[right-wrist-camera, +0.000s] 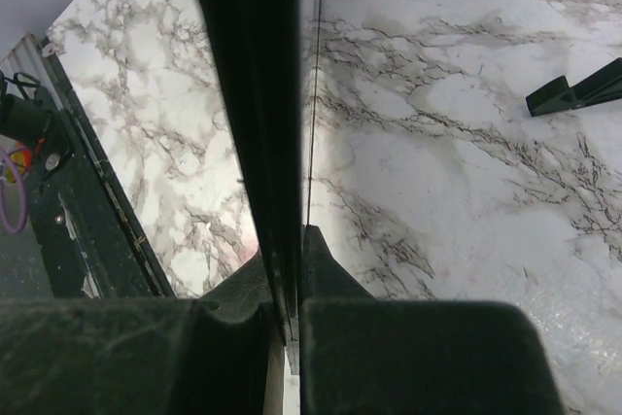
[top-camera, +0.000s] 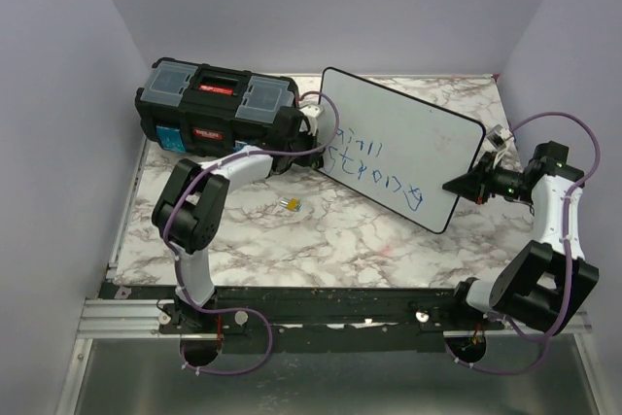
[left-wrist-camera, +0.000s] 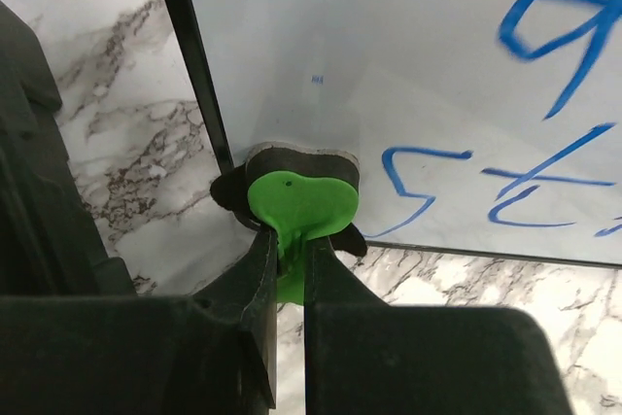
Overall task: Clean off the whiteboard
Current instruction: Erase the whiteboard at the center of the board.
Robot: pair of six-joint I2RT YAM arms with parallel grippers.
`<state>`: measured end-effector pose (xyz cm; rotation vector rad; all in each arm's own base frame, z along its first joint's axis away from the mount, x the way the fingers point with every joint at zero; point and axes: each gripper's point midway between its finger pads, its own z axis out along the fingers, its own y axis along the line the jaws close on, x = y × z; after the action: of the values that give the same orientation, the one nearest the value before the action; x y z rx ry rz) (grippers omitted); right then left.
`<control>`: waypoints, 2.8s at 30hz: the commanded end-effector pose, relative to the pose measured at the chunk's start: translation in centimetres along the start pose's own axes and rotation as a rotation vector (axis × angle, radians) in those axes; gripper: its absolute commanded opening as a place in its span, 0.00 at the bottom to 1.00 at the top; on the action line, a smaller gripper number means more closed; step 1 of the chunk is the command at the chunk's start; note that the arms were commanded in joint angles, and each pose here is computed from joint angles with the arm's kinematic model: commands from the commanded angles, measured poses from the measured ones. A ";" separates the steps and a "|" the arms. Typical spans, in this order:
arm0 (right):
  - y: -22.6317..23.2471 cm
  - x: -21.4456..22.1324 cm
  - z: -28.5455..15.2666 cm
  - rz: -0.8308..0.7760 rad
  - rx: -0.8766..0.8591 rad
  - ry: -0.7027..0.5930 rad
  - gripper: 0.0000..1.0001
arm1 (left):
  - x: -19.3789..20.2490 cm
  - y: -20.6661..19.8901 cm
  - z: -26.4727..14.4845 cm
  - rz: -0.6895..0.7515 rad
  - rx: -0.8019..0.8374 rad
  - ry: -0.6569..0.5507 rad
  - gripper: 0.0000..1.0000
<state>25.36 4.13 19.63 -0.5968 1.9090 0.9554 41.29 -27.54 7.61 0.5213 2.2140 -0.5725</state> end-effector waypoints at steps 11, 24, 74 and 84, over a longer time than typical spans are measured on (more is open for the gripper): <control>0.7 -0.1 0.3 -0.025 -0.026 -0.017 0.01 | -5.4 -1.5 -0.6 0.021 0.048 -0.118 0.00; 0.7 -0.2 0.3 -0.022 -0.030 -0.022 0.01 | -5.4 -2.1 -1.1 0.027 0.058 -0.128 0.00; 0.8 -0.1 0.3 -0.031 -0.036 -0.018 0.01 | -3.3 -5.2 0.9 -0.058 0.132 -0.094 0.00; 0.9 -0.1 0.3 -0.033 -0.036 -0.018 0.01 | -9.3 -5.9 -1.2 0.000 0.125 -0.187 0.00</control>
<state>25.17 4.32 19.70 -0.5770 1.9124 0.9789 42.60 -32.15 13.61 0.4760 2.0723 -0.7320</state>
